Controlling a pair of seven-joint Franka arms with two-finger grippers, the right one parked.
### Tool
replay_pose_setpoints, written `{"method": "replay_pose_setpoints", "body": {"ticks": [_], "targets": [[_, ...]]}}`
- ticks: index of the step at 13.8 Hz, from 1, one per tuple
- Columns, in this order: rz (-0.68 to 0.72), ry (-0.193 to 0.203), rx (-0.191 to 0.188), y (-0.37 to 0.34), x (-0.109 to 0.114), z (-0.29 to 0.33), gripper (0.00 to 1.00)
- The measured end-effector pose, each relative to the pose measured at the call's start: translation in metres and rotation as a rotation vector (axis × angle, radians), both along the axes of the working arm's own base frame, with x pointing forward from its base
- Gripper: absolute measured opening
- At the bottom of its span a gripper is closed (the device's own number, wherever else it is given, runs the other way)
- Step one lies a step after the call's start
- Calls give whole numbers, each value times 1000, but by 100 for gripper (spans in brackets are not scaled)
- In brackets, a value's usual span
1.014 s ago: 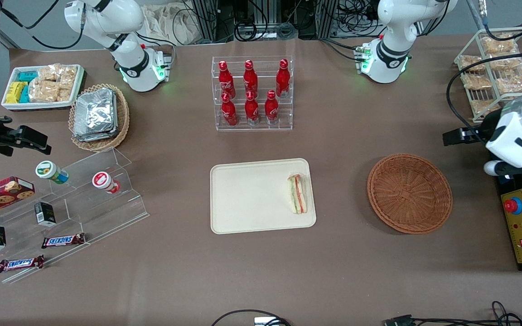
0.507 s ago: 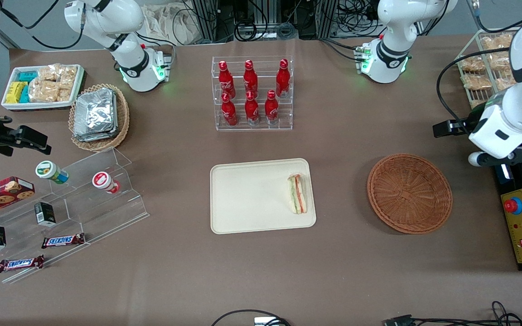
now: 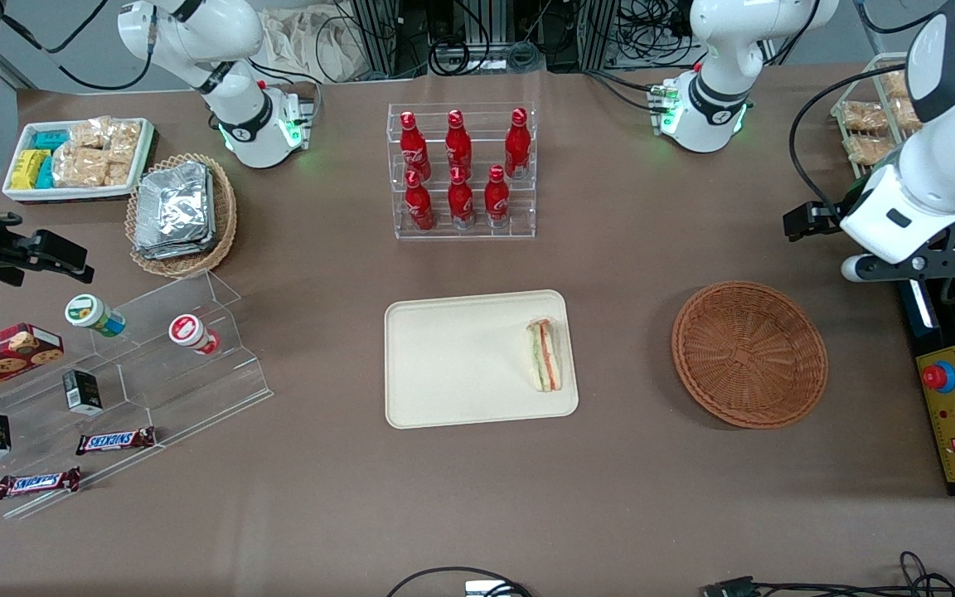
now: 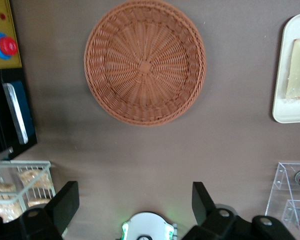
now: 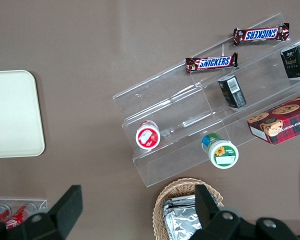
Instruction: Place sandwich from basket to tray
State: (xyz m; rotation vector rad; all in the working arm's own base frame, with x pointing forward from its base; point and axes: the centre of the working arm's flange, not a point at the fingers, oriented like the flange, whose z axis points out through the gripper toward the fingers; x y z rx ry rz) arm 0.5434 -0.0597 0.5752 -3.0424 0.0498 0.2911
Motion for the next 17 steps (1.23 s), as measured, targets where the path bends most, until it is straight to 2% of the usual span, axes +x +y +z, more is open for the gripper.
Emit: {"method": "replay_pose_setpoints", "body": {"ticks": [17], "targets": [[-25,-23,-10,12,5,-3,100]]}}
